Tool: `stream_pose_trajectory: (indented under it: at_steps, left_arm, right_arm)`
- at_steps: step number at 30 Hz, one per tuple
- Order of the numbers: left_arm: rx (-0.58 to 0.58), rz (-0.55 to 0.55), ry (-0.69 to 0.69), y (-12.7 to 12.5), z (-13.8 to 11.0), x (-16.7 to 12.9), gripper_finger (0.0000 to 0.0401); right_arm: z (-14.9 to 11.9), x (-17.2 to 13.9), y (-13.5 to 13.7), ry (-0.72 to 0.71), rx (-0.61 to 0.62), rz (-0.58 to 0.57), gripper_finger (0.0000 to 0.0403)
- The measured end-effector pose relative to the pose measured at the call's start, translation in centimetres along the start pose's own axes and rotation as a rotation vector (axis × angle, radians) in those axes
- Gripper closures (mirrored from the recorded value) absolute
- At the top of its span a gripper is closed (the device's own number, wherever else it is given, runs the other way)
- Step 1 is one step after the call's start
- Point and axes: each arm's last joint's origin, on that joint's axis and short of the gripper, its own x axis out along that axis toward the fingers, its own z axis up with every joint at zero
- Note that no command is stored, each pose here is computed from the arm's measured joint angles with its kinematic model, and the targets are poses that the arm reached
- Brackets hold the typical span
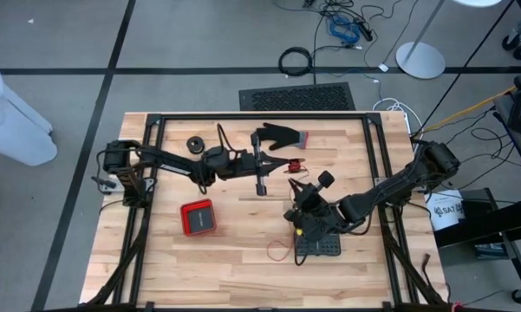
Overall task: Coil cords
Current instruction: Coil the red wire onto the spool
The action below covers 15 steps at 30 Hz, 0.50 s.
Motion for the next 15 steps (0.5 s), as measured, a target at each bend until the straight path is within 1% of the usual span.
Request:
stream_pose_trajectory:
  at_steps: [2,4,6,11,15]
  left_arm:
    - [0.000,0.000,-0.002,0.0,0.0,0.0,0.0401]
    - [0.002,0.005,-0.023,0.0,0.2,0.0,0.0401]
    - [0.003,0.009,-0.042,0.1,0.4,0.0,0.0401]
    - [-0.014,0.002,-0.068,0.1,0.6,0.0,0.0401]
    - [-0.038,-0.049,-0.080,0.0,0.6,0.0,0.0401]
  right_arm:
    - [-0.3,-0.2,0.1,0.027,0.013,0.044,0.0399]
    - [-0.7,-0.2,0.2,0.077,0.023,0.112,0.0399]
    - [-1.0,-0.2,0.2,0.115,0.052,0.144,0.0399]
    - [-1.8,-0.6,-0.2,0.164,0.073,0.134,0.0399]
    - [-2.3,-0.9,-0.4,0.182,0.071,0.120,0.0398]
